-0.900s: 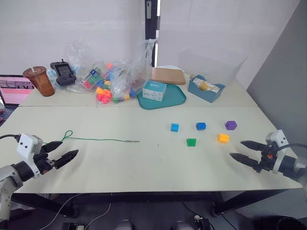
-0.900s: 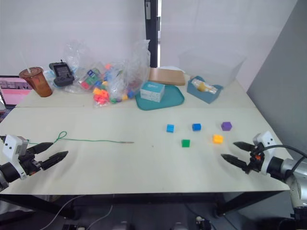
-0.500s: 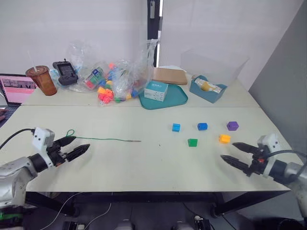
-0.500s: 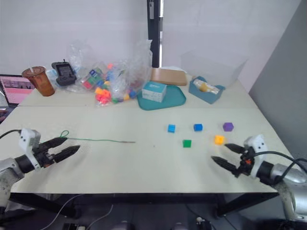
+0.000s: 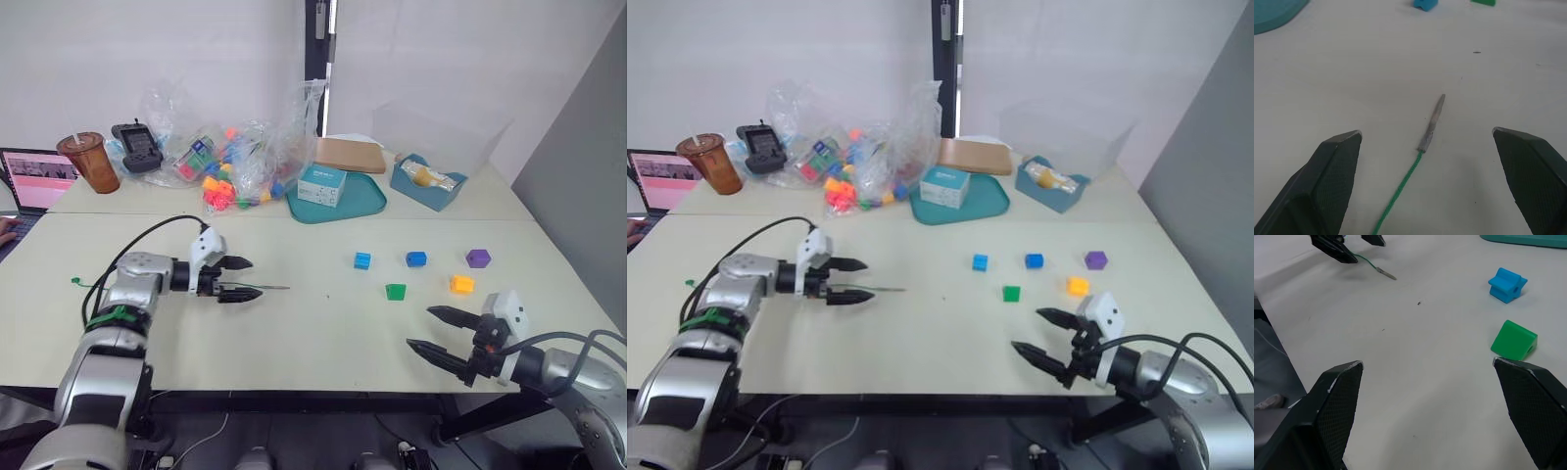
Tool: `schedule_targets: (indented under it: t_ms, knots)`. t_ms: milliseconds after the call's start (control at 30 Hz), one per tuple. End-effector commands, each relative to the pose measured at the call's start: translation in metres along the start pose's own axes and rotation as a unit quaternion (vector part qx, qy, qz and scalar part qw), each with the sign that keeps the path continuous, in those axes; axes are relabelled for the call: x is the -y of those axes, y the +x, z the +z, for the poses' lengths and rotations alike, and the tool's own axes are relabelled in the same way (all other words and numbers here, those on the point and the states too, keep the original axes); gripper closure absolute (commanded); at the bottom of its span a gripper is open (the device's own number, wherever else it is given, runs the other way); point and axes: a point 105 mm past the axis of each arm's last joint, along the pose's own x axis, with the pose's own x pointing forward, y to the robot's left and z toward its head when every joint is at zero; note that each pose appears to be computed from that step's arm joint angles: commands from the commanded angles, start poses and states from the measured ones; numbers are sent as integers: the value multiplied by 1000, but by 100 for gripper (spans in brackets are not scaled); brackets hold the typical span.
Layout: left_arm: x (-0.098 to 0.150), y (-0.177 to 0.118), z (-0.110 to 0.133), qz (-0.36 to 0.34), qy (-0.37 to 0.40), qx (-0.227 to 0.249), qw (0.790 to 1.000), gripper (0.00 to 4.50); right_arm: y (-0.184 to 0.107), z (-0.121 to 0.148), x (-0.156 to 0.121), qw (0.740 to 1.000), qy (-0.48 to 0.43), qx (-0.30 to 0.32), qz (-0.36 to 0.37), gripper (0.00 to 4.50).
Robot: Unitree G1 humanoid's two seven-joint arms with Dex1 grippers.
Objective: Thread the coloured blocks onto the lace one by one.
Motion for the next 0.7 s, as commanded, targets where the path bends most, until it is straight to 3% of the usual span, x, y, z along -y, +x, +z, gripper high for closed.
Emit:
schedule_targets:
  t_ms: [33, 100, 200, 567, 700]
  knots:
    - [7, 4, -14, -36, 13, -55, 998, 0, 0, 12, -5, 999, -43, -3, 19, 4]
    - [10, 8, -23, -44, 12, -81, 996, 0, 0, 16, -4, 999, -49, 0, 21, 4]
    - [16, 10, -36, -56, -21, -106, 993, 67, -2, 27, -2, 998, -65, 10, 9, 0]
    - [19, 6, -45, -59, -62, -116, 990, 436, -2, 32, 2, 997, -79, 15, -9, 0]
    - [15, 10, -39, -47, -55, -105, 992, 448, 0, 32, 1, 997, -79, 16, -8, 0]
